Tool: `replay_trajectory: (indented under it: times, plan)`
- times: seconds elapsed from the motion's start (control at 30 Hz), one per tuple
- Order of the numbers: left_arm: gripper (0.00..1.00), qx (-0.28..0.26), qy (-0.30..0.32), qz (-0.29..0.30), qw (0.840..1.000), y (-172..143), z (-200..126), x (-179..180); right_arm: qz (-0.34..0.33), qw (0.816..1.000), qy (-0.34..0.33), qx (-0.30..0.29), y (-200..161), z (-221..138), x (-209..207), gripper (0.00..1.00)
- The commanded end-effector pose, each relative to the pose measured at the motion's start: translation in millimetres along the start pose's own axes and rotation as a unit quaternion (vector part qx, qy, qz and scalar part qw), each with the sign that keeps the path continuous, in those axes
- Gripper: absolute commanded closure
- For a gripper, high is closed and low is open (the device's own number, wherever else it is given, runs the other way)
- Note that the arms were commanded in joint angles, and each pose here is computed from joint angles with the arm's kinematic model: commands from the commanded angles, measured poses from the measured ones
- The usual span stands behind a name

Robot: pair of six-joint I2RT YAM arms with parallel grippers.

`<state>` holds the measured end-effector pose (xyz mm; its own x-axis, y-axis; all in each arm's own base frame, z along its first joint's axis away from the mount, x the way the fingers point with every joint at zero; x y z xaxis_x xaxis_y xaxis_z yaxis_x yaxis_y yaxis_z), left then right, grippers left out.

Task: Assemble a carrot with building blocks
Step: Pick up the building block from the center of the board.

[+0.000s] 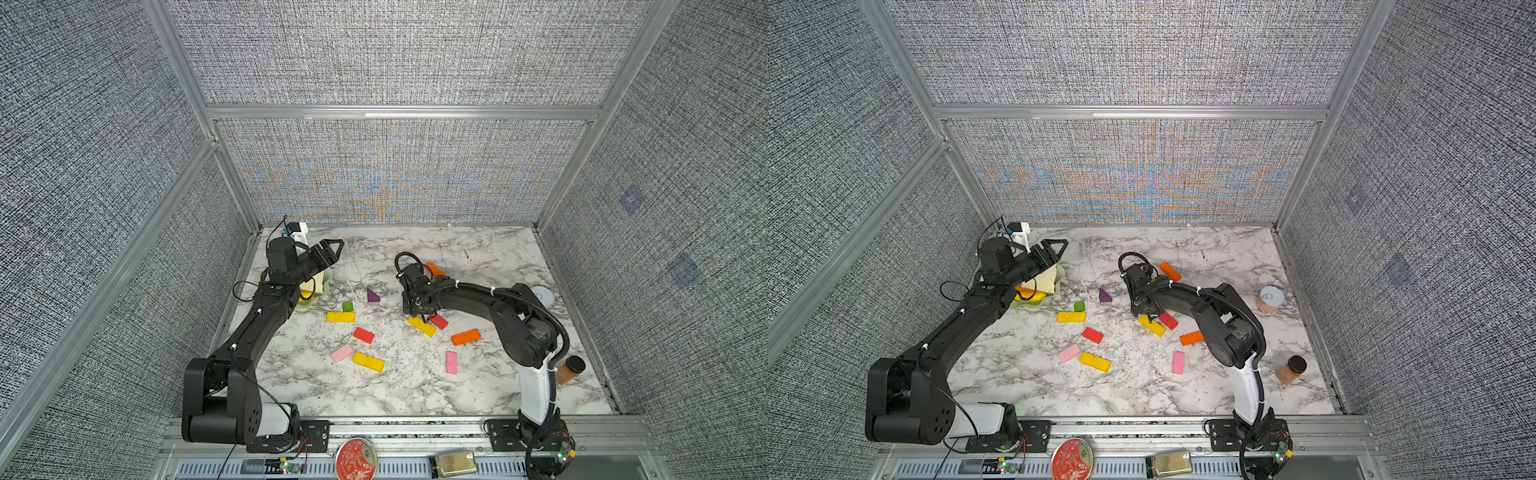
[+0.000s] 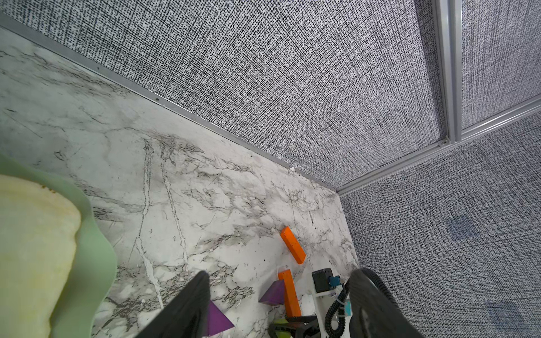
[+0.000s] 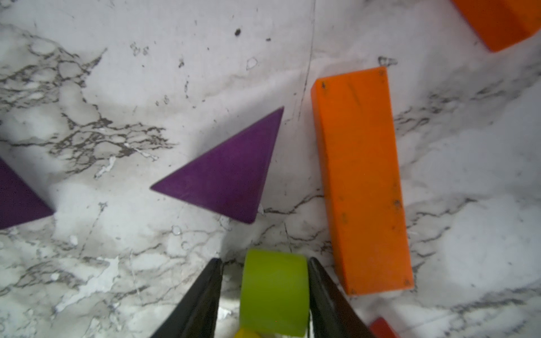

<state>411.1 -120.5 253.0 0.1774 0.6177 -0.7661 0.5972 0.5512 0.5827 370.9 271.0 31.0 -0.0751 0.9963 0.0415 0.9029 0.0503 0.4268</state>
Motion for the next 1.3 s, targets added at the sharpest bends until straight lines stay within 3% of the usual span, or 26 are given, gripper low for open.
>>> replay_trajectory:
  times: [0.0, 0.2, 0.67, 1.0, 1.27]
  plan:
    - [0.23, -0.005, -0.011, 0.005, 1.0, 3, 0, -5, -0.013, 0.999, -0.025, 0.017, -11, 4, -6, 0.55]
    - [0.23, -0.006, -0.012, 0.006, 1.0, 3, -1, -6, -0.033, 0.999, -0.043, 0.009, -13, -1, -6, 0.65]
    - [0.23, -0.005, -0.012, 0.006, 1.0, 3, 0, -6, -0.041, 0.998, -0.034, 0.019, -26, -7, -5, 0.6]
    - [0.24, -0.006, -0.014, 0.008, 1.0, 4, -1, -7, -0.052, 0.999, -0.015, -0.001, -18, -18, 5, 0.69]
    - [0.23, -0.008, -0.012, 0.01, 1.0, 4, -1, -6, -0.093, 0.995, 0.004, -0.035, 0, -39, 25, 0.7]
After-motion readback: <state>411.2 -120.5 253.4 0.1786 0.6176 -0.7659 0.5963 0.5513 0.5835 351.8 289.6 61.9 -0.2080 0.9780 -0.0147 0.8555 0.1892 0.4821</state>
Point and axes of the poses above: each gripper's point midway between its finger pads, its own z axis out along the fingers, its own x axis along the line the jaws close on, y = z × x, the point moved 1 cm from there along -z, back along the fingers, and after that the axes turned 3 degrees about -z, right-handed, at the moved point
